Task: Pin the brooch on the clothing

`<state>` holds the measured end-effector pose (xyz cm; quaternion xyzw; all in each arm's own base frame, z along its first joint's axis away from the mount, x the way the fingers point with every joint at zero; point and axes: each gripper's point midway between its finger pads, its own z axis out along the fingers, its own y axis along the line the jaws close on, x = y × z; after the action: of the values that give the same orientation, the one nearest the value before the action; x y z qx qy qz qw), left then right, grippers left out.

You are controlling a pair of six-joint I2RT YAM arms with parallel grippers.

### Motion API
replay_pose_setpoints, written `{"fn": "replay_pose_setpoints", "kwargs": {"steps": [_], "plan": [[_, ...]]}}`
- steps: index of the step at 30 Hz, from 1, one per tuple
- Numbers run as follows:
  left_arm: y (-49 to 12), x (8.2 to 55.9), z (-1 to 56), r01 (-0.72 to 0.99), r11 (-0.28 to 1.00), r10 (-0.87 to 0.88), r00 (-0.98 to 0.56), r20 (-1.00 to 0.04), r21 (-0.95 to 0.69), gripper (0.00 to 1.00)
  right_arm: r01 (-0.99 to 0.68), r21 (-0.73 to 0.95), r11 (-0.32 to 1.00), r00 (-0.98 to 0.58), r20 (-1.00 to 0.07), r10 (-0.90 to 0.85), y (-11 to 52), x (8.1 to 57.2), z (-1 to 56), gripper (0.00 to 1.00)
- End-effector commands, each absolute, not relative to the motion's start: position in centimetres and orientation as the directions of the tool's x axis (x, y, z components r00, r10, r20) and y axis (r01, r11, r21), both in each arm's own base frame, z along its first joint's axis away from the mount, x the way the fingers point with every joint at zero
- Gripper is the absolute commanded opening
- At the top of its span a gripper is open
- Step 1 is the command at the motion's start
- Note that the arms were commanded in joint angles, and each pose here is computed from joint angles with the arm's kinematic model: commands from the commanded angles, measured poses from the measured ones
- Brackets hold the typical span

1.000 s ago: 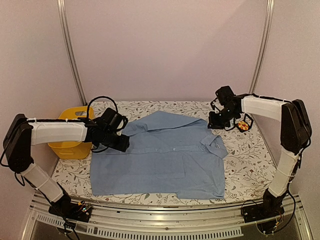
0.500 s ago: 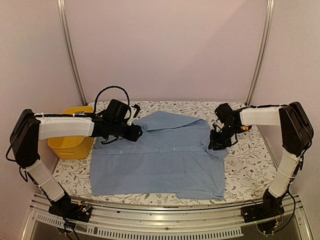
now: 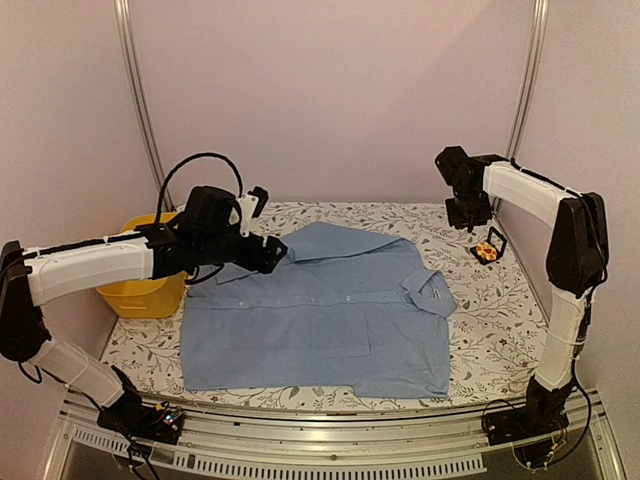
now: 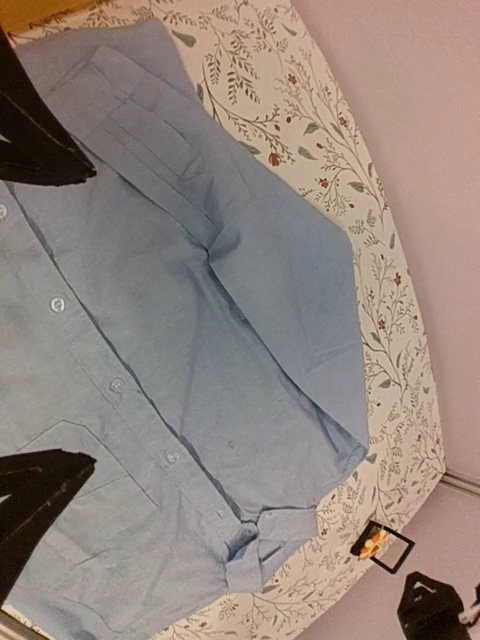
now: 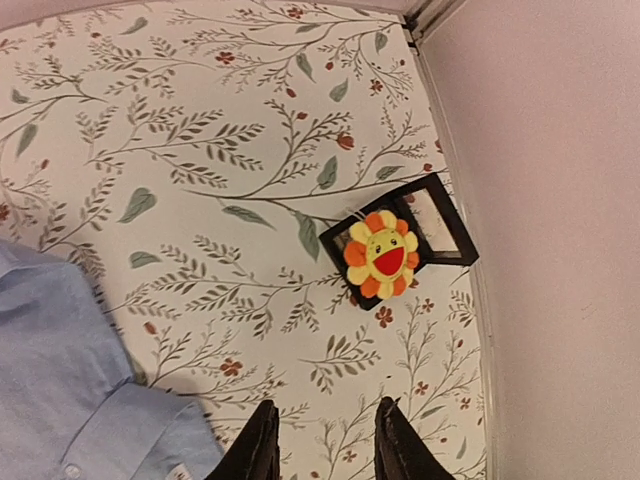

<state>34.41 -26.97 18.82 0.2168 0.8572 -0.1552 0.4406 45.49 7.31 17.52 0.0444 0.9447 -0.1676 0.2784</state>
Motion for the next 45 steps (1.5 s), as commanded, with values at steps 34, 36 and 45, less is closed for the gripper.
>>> {"fn": "replay_pose_setpoints", "kwargs": {"steps": [34,36,45], "plan": [[-29.9,40.2,14.6,0.572,0.817,0.436,-0.519,-0.736,0.081,0.95,0.196,-0.728,0.657,-0.932,-0.346,-0.105,-1.9,52.4,5.0,0.32],[-29.7,40.3,14.4,0.571,0.817,0.435,-0.523,-0.733,0.077,0.95,0.197,-0.728,0.657,-0.932,-0.346,-0.104,-1.9,52.4,5.0,0.32],[-29.4,40.5,14.0,0.568,0.821,0.425,-0.536,-0.730,0.061,0.95,0.186,-0.741,0.646,-0.942,-0.321,-0.097,-2.2,51.6,4.5,0.32]]}}
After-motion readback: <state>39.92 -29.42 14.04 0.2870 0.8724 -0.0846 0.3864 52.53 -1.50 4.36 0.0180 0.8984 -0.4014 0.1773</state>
